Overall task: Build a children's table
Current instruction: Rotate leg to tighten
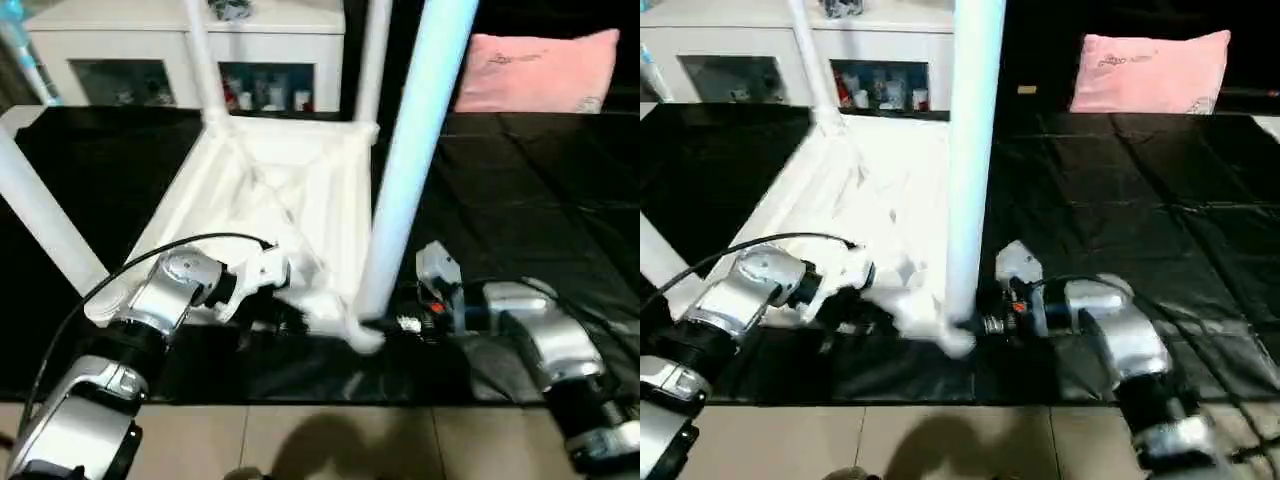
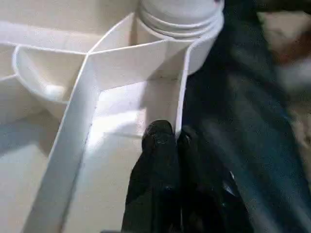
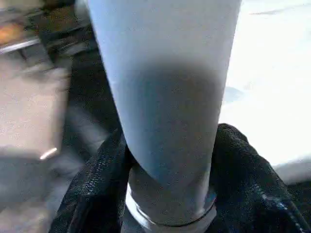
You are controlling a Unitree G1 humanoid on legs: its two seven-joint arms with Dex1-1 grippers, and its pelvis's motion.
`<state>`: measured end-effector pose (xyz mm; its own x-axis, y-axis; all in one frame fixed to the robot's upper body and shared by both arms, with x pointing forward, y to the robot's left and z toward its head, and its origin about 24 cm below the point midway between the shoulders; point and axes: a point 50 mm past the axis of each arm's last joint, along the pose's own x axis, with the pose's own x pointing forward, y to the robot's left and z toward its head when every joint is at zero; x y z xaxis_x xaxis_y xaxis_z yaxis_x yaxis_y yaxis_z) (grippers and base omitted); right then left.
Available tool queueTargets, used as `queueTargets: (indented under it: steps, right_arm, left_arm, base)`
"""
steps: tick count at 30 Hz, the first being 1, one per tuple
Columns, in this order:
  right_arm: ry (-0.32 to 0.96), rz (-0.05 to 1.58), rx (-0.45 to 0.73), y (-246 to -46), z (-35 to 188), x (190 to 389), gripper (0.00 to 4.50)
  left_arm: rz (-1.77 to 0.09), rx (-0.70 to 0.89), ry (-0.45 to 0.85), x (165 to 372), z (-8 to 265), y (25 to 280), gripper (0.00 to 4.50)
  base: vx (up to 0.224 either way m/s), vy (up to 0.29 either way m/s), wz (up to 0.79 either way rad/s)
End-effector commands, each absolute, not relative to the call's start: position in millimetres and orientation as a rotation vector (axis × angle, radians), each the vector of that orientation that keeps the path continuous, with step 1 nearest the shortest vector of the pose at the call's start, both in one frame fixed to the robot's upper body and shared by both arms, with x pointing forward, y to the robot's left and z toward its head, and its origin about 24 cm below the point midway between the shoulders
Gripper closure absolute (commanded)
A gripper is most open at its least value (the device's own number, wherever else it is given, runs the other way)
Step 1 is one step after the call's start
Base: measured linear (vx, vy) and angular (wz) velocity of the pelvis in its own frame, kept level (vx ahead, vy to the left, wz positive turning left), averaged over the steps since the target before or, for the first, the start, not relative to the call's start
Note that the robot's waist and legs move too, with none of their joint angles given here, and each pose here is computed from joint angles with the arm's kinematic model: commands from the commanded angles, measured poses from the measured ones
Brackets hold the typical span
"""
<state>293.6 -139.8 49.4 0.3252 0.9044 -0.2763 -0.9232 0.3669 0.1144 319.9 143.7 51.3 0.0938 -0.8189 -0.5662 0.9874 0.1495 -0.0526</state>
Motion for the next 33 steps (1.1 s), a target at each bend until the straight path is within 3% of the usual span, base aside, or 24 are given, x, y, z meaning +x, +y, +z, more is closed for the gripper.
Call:
queueTargets:
  steps: [1,9,15,17,20,29,33]
  right_arm:
    - [0.412,1.116,-0.027,-125.1,27.5,288.9,2.4]
    - [0.489,0.776,0.073,-74.8,9.3,305.3,2.49]
    - [0.485,0.7,0.076,-65.4,14.0,315.3,2.49]
    - [0.465,0.693,0.112,-67.6,17.5,317.0,1.95]
    - [0.454,0.691,0.12,-70.7,18.6,317.3,1.75]
    - [0.305,0.798,0.085,-116.4,38.5,314.6,0.89]
    - [0.273,0.939,-0.014,-141.1,50.9,307.0,0.45]
  left_arm:
    - [-1.192,0.312,0.463,333.5,62.2,139.7,4.5]
    - [-0.999,0.196,0.441,342.1,65.3,100.3,4.5]
    - [-0.95,0.228,0.441,344.2,65.4,90.0,4.5]
    - [-0.951,0.281,0.444,343.3,64.5,92.8,4.5]
    - [-0.952,0.305,0.446,342.8,63.8,95.3,4.5]
    - [-1.041,0.44,0.467,337.4,55.3,119.6,4.5]
    - [-1.122,0.495,0.487,334.9,54.4,139.0,4.5]
  base:
    - [0.0,0.0,0.0]
    - [0.0,0.0,0.0]
    - [0.0,0.0,0.0]
    - [0.0,0.0,0.0]
    - [0.0,0.0,0.0]
    - [0.0,0.0,0.0]
    - [0.0,0.0,0.0]
